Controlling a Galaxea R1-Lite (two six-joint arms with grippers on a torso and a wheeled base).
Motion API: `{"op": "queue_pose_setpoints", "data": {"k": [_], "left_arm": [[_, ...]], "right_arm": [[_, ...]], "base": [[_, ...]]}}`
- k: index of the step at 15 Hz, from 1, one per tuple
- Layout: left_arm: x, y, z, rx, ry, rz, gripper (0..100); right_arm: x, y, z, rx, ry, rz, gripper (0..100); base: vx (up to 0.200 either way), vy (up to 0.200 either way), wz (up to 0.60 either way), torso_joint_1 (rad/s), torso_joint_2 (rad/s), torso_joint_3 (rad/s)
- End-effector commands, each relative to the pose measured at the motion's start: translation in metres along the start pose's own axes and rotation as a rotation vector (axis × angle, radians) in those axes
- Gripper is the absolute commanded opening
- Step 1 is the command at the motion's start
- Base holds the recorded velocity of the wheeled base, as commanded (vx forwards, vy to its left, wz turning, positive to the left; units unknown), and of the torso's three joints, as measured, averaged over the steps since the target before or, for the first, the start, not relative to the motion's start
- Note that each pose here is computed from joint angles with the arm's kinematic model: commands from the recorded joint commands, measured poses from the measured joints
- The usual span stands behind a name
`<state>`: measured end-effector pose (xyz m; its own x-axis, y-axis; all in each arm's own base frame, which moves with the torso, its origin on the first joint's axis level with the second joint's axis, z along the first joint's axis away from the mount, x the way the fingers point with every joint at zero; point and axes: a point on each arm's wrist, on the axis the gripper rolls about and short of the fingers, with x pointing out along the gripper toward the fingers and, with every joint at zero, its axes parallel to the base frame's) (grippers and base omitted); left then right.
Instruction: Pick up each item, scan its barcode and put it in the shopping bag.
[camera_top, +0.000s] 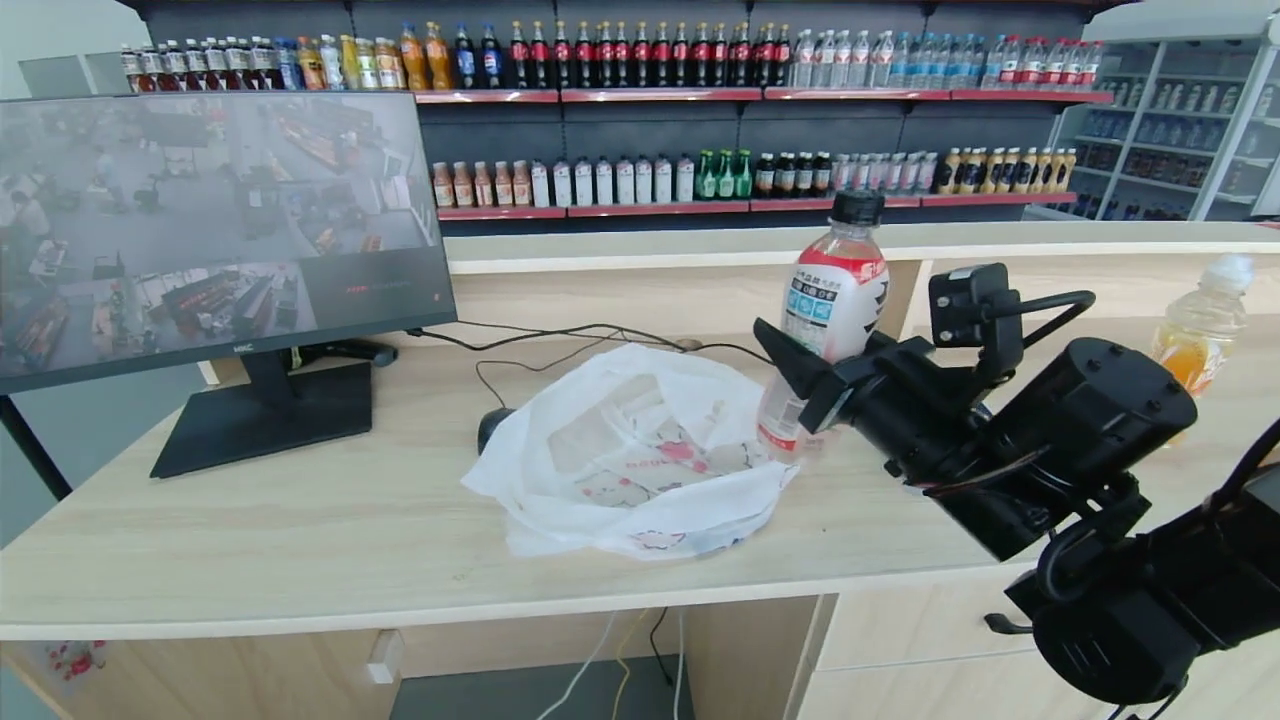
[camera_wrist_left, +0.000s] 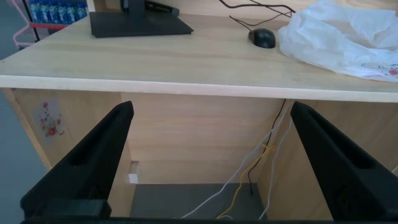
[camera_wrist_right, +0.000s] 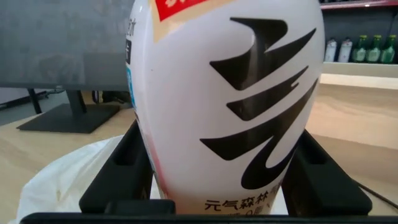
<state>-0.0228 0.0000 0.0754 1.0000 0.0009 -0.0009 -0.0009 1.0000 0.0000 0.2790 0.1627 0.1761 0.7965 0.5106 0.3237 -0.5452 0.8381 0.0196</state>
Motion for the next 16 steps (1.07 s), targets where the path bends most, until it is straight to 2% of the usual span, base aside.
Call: {"op": "queue_pose_setpoints", "data": {"k": [1,2,5,7,9,12,16], "left_arm": [[0.000,0.000,0.000,0.000,-0.001,0.001,100],[0.000,0.000,0.000,0.000,-0.001,0.001,100],[0.000,0.000,0.000,0.000,-0.001,0.001,100],[0.000,0.000,0.000,0.000,-0.001,0.001,100],[0.000,0.000,0.000,0.000,-0.001,0.001,100],[0.000,0.000,0.000,0.000,-0.001,0.001,100],[0.000,0.000,0.000,0.000,-0.001,0.001,100]], "right_arm": [[0.005,0.008,-0.003,0.007,0.000,0.100,0],[0.012,0.017,-0.002,-0.001,-0.022,0.170,0],[0.040,0.028,-0.012,-0.005,-0.072,0.176,0],[0.052,0.044,-0.025,0.013,-0.074,0.201,0],[0.060,0.053,-0.035,0.021,-0.074,0.213,0],[0.082,0.069,-0.052,0.037,-0.112,0.217,0],[0.102,0.072,-0.064,0.039,-0.132,0.201,0]], "base": [[0.000,0.000,0.00,0.000,0.00,0.000],[0.000,0.000,0.00,0.000,0.00,0.000],[0.000,0.000,0.00,0.000,0.00,0.000],[0.000,0.000,0.00,0.000,0.00,0.000],[0.000,0.000,0.00,0.000,0.00,0.000],[0.000,0.000,0.00,0.000,0.00,0.000],[0.000,0.000,0.00,0.000,0.00,0.000]]}}
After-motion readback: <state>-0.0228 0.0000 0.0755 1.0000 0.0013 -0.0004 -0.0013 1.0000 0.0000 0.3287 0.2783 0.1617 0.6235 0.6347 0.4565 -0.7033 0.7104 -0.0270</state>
